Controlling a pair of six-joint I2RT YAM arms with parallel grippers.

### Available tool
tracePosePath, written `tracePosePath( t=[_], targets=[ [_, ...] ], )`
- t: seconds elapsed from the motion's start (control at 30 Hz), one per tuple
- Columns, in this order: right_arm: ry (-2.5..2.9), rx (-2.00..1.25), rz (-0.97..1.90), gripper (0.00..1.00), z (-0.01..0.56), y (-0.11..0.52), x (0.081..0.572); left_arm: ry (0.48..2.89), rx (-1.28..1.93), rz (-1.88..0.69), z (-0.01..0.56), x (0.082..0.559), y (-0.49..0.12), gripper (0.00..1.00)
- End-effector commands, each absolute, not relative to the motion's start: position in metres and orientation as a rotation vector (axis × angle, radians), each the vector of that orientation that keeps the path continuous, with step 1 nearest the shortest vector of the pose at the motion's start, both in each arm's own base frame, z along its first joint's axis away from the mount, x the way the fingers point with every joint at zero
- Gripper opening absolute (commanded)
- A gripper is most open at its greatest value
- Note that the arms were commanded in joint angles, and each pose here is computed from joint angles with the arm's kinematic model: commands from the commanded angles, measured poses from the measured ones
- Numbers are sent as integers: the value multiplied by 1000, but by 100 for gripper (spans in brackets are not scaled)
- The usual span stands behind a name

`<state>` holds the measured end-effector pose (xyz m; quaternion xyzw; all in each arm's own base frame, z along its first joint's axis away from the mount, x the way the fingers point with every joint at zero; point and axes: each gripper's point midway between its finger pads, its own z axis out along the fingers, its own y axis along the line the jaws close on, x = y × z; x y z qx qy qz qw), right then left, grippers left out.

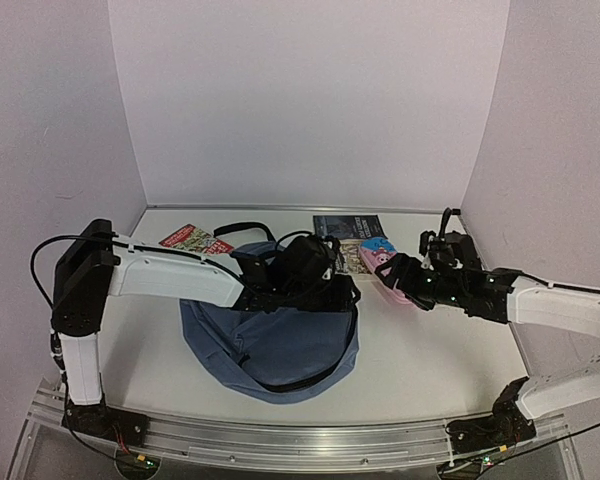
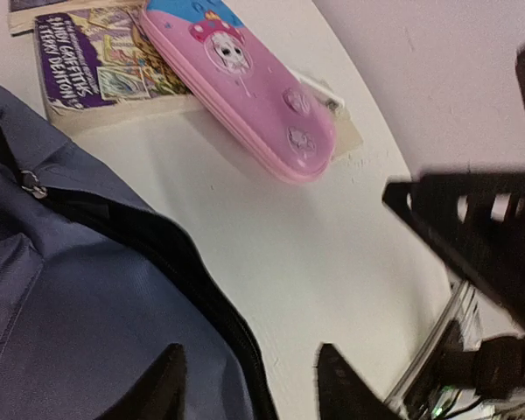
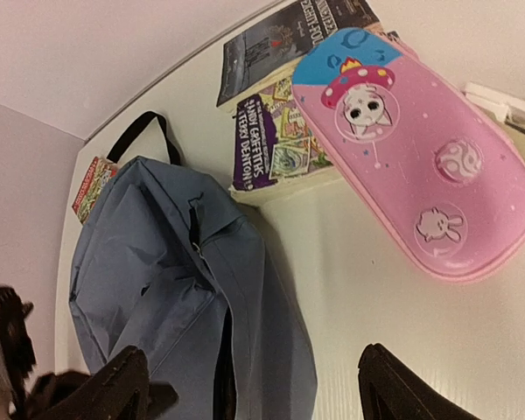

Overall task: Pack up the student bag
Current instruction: Adjust the student bag at the center of the board.

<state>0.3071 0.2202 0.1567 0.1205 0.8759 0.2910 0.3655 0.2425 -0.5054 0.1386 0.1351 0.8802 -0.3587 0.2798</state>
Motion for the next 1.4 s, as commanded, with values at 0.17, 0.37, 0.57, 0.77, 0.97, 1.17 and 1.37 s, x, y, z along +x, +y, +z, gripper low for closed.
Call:
tracePosePath(
  t=[0.17, 0.37, 0.57, 0.77, 0.97, 1.17, 1.37],
  targets=[
    [2356, 277, 1053, 76, 143, 263, 252, 2223, 202, -857, 182, 270, -463, 72],
    [2454, 291, 1128, 59, 117, 292, 207, 2307, 151, -788, 165, 261, -433, 73],
    [2525, 338, 1179, 52, 90, 298, 185, 2339, 123, -787, 153, 257, -426, 73],
    [2548, 323, 1189, 42, 78, 309, 182, 2330, 111, -834, 153, 256, -431, 73],
    [2565, 342, 1163, 14, 69, 307, 181, 2360, 190, -857, 147, 250, -442, 73],
    [2563, 371, 1108, 0, 57, 293, 180, 2317, 418, -975, 152, 226, -474, 73],
    [2581, 372, 1060, 0, 44, 289, 179, 2353, 605, -1092, 142, 202, -510, 75]
  ],
)
